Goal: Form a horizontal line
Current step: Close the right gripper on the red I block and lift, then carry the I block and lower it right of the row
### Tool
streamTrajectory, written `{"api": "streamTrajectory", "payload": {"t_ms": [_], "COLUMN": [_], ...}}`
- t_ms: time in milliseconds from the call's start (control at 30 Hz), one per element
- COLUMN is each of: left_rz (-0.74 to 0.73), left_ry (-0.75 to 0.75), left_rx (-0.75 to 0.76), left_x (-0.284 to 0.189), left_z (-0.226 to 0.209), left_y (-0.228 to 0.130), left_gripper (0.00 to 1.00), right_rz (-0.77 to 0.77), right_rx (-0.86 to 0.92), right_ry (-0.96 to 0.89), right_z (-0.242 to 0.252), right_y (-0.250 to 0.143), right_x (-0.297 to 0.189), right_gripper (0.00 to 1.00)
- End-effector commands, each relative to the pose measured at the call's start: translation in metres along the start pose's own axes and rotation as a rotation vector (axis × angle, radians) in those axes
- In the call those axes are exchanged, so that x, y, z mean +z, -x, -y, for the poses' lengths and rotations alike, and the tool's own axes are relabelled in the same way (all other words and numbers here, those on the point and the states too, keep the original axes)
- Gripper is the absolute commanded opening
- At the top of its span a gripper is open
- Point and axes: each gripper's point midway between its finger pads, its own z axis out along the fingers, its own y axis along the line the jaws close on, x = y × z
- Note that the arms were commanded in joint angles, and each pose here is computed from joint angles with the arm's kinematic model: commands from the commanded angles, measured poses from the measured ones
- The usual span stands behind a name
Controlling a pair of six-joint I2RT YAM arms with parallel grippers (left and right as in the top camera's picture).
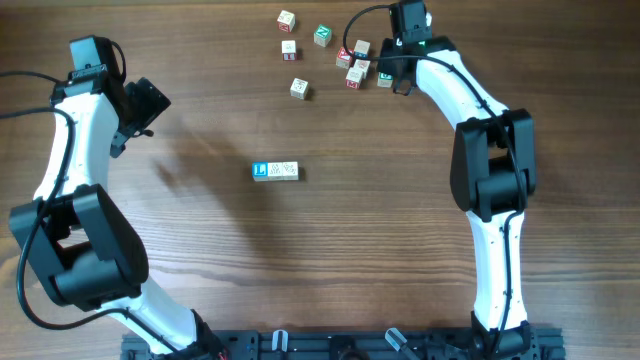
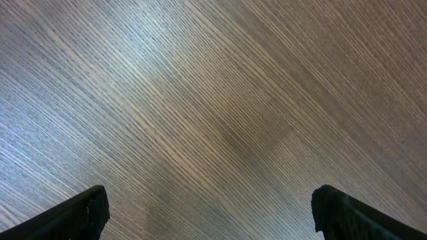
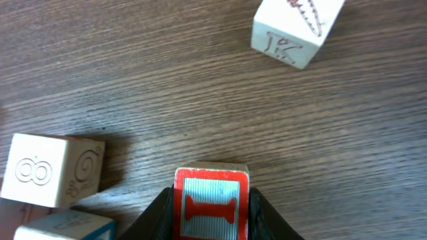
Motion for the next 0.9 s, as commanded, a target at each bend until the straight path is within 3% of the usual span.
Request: {"api": "streamTrajectory", "payload": {"t_ms": [0,100,200,467,700,867], "left_rz": [0.018,0.018,0.018,0.018,0.018,0.018], "left_ry": [-0.012,-0.012,-0.012,-0.012,-0.012,-0.012], "left_rx": [-0.004,-0.004,-0.004,-0.004,-0.003,-0.003], "left_x": [-0.006,-0.006,-0.006,-0.006,-0.006,-0.006], "left_z": [0.003,0.003,0.003,0.003,0.003,0.003], "left_y": [0.005,0.005,0.005,0.005,0.005,0.005], "left_gripper": [1.00,1.00,1.00,1.00,1.00,1.00], "right_rz": [0.129,0.196,0.156,-0.225,-0.330,-0.416], "right_rx": [-0.068,-0.088,-0.097,-0.135,-0.185,-0.218], "right_ry": [0.000,0.035,0.101,0.207,0.224,0.220], "right_z": [-0.002,-0.008,-0.014,-0.027,-0.085,-0.112], "right_y": [0.049,0.075,0.072,-0.021,-0.079,-0.150], "right_x": [-0.055,-0.107,-0.147,-0.150,-0.149,-0.130], "right_gripper": [0.24,0.24,0.23,0.23,0.24,0.23]}}
